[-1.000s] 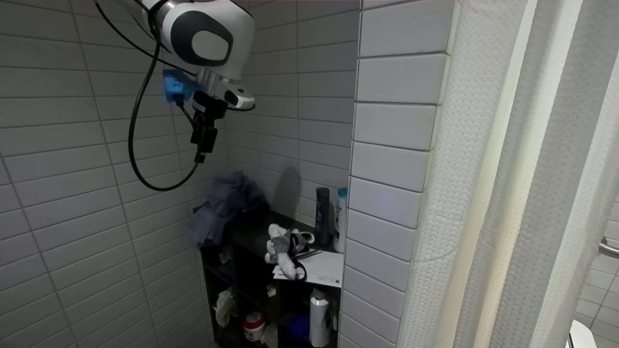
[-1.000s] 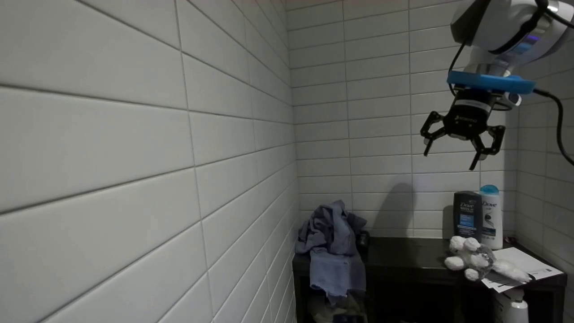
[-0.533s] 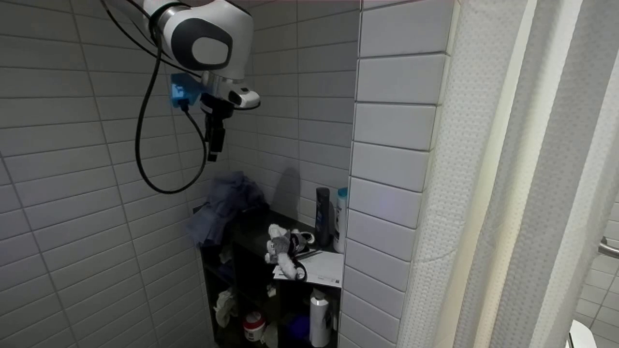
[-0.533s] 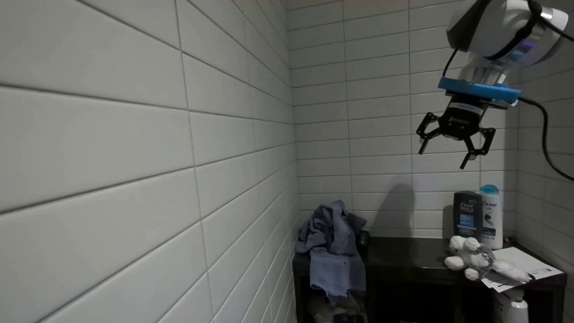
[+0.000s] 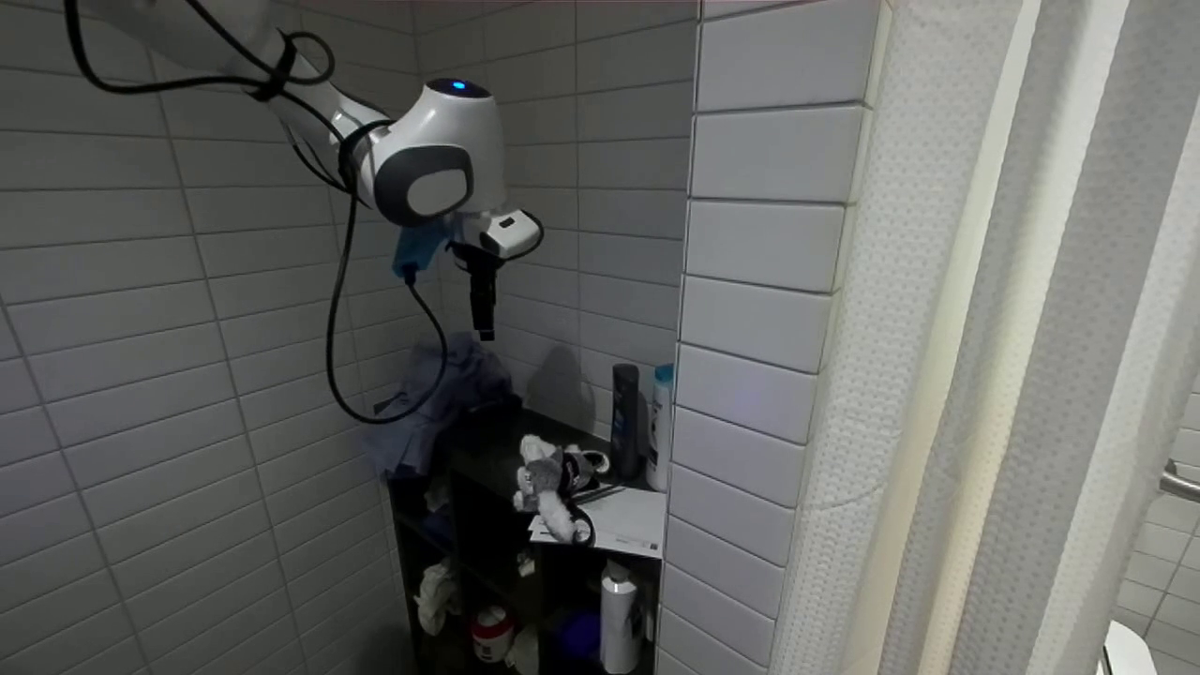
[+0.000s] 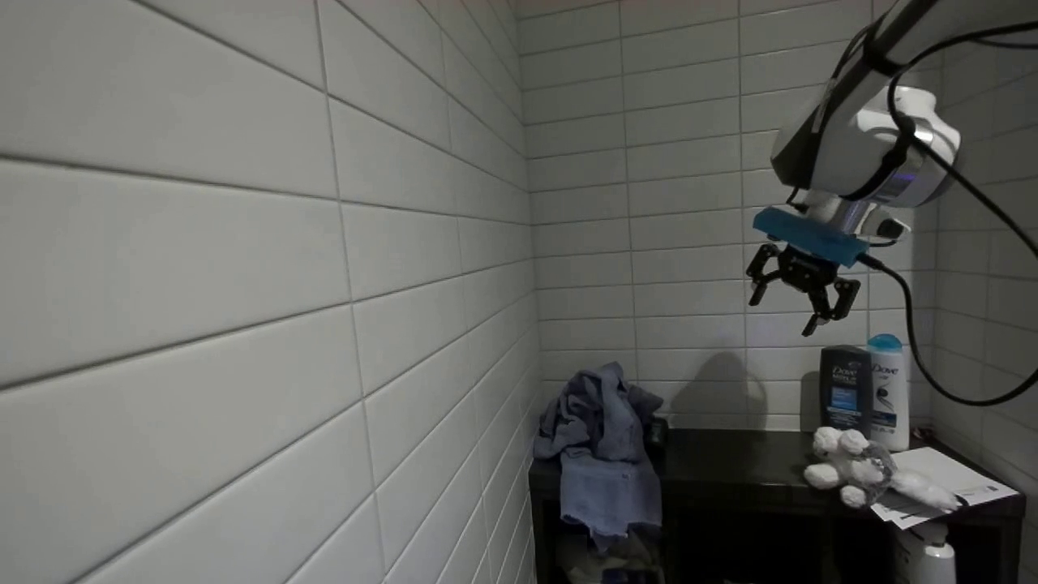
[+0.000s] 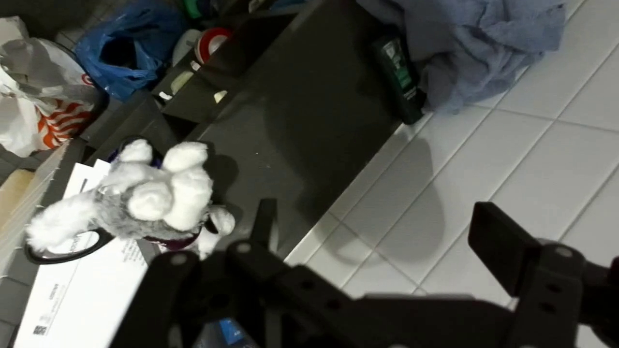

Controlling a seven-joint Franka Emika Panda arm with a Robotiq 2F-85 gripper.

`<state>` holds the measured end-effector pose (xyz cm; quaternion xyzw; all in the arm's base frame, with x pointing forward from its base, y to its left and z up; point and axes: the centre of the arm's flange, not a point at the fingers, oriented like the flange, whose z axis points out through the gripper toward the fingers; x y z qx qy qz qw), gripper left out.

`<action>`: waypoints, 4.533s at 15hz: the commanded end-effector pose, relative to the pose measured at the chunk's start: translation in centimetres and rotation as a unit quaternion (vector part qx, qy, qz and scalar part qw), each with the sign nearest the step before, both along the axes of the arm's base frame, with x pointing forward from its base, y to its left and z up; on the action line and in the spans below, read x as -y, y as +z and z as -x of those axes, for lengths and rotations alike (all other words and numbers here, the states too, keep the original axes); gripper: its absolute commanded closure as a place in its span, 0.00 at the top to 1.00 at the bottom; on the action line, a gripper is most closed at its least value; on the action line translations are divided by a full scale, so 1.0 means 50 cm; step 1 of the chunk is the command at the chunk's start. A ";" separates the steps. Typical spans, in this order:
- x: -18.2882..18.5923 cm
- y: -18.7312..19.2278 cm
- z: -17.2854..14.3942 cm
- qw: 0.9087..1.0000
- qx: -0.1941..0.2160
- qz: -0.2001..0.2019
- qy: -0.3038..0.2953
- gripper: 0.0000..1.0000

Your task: Remove the doll from the top of the cabinet

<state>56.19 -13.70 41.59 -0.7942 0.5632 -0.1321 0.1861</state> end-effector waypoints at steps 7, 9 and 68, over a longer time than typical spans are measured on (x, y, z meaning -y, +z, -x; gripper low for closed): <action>0.061 0.039 0.106 0.977 -0.197 0.075 -0.027 1.00; 0.076 0.050 0.100 0.974 -0.190 0.106 -0.056 1.00; 0.159 -0.199 -0.089 0.910 -0.334 -0.140 0.203 1.00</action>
